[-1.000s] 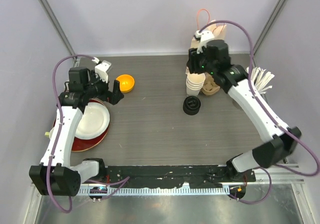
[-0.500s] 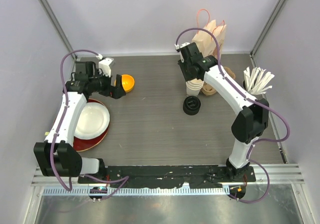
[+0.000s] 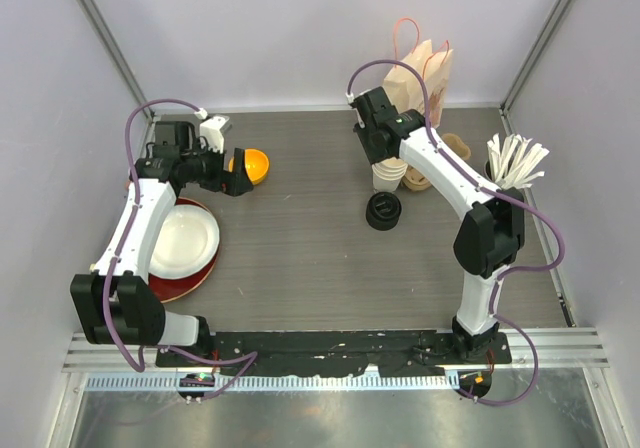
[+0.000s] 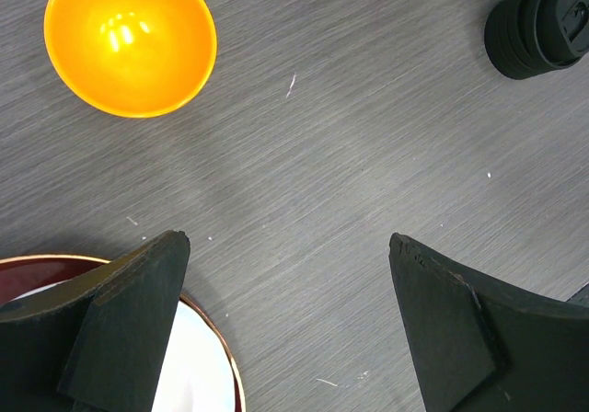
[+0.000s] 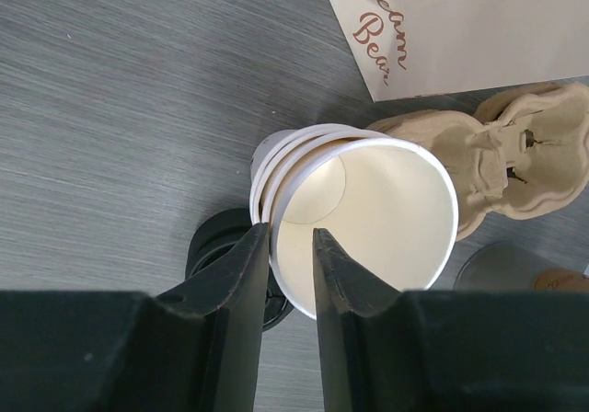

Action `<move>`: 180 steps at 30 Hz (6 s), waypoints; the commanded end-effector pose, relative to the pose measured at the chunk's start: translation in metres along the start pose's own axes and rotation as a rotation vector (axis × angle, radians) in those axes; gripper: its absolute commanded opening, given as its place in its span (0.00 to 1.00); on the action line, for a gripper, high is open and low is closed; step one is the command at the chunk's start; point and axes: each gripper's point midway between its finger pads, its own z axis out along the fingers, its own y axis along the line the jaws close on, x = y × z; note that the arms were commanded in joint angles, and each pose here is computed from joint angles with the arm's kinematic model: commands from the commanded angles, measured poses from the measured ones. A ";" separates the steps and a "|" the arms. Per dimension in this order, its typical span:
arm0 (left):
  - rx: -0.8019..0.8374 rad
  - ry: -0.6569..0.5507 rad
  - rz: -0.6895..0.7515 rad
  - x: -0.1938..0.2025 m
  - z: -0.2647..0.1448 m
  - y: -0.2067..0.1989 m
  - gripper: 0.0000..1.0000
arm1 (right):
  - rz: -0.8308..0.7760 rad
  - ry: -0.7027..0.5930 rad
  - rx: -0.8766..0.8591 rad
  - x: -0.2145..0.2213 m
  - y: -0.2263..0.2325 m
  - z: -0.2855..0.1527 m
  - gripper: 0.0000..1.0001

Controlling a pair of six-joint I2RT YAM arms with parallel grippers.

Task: Pack the takeout coffee

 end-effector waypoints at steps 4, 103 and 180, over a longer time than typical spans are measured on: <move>-0.004 -0.049 0.040 -0.019 -0.002 0.000 0.95 | 0.002 -0.031 0.016 -0.012 -0.005 -0.006 0.22; -0.144 -0.028 0.015 -0.020 -0.005 0.026 0.95 | -0.160 -0.278 -0.192 -0.067 0.068 -0.056 0.60; -0.050 0.044 -0.015 0.003 0.014 0.011 0.87 | 0.002 0.012 -0.131 -0.005 0.000 0.007 0.22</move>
